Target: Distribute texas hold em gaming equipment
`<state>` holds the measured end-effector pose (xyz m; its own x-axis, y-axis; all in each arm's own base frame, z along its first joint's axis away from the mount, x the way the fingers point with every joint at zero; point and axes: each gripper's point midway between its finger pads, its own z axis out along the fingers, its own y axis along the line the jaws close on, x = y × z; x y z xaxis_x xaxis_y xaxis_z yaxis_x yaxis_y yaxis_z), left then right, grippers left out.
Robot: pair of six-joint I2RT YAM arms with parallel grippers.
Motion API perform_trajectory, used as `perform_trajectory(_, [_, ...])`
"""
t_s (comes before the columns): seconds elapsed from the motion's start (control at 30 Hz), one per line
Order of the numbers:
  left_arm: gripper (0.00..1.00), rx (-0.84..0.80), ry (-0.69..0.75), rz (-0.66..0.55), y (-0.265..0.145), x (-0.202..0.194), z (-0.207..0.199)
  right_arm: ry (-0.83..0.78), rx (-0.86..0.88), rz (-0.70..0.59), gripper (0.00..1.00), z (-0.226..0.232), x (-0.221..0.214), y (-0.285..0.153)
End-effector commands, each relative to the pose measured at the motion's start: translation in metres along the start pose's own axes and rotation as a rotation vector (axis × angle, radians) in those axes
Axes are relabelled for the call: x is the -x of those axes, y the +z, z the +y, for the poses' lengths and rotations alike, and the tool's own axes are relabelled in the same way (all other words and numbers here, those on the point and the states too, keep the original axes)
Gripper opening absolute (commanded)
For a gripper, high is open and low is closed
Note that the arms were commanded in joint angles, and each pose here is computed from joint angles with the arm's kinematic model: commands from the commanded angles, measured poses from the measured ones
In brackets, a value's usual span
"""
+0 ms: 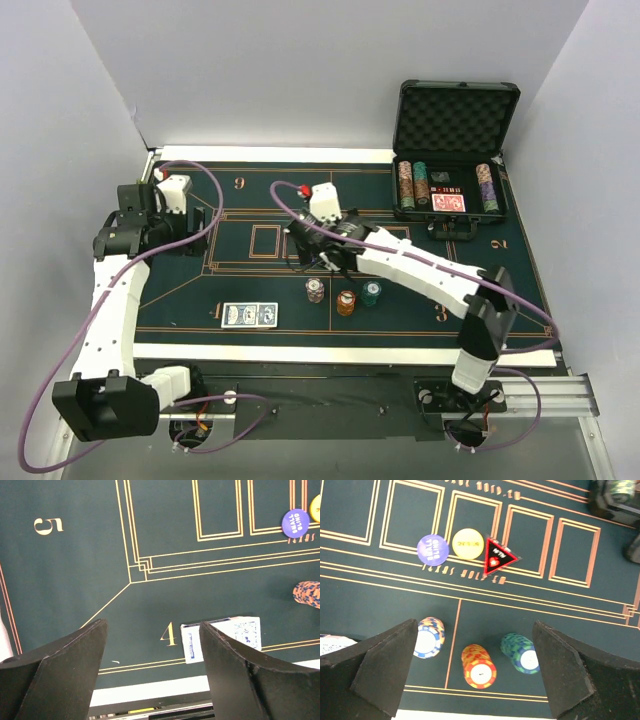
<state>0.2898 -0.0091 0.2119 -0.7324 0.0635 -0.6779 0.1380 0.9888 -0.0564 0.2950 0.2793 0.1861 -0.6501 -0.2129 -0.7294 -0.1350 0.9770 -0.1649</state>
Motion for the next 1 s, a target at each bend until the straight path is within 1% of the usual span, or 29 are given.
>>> perform_trajectory(0.0, [0.86, 0.014, -0.041, -0.013, 0.007, 0.007, 0.013, 0.007, 0.044, 0.034, 0.9, 0.033, -0.005, 0.014])
perform_trajectory(0.03, [0.89, 0.014, -0.058, -0.015, 0.006, 0.008, 0.018, 0.009, 0.057, 0.038, 0.88, 0.04, -0.007, 0.018])
perform_trajectory(0.13, [0.9, -0.04, -0.082, 0.007, 0.012, 0.008, 0.017, 0.008, 0.088, 0.066, 0.88, 0.064, -0.014, 0.039])
perform_trajectory(0.27, [0.91, -0.061, -0.095, 0.014, 0.015, 0.011, 0.018, 0.026, 0.109, 0.103, 0.88, 0.084, -0.021, 0.064])
perform_trajectory(0.47, [0.92, -0.092, -0.092, 0.003, 0.015, 0.019, 0.014, 0.108, 0.137, 0.165, 0.88, 0.091, -0.03, 0.101])
perform_trajectory(0.6, [0.93, -0.092, -0.094, 0.001, 0.016, 0.021, 0.014, 0.16, 0.143, 0.201, 0.85, 0.089, -0.038, 0.12])
perform_trajectory(0.7, [0.93, -0.089, -0.093, -0.003, 0.016, 0.021, 0.015, 0.165, 0.142, 0.224, 0.84, 0.09, -0.047, 0.129])
perform_trajectory(0.87, [0.94, -0.075, -0.097, -0.023, 0.015, 0.025, 0.017, 0.16, 0.141, 0.251, 0.75, 0.093, -0.056, 0.139])
perform_trajectory(0.97, [0.94, -0.067, -0.092, -0.044, 0.01, 0.029, 0.016, 0.157, 0.13, 0.267, 0.72, 0.094, -0.064, 0.147])
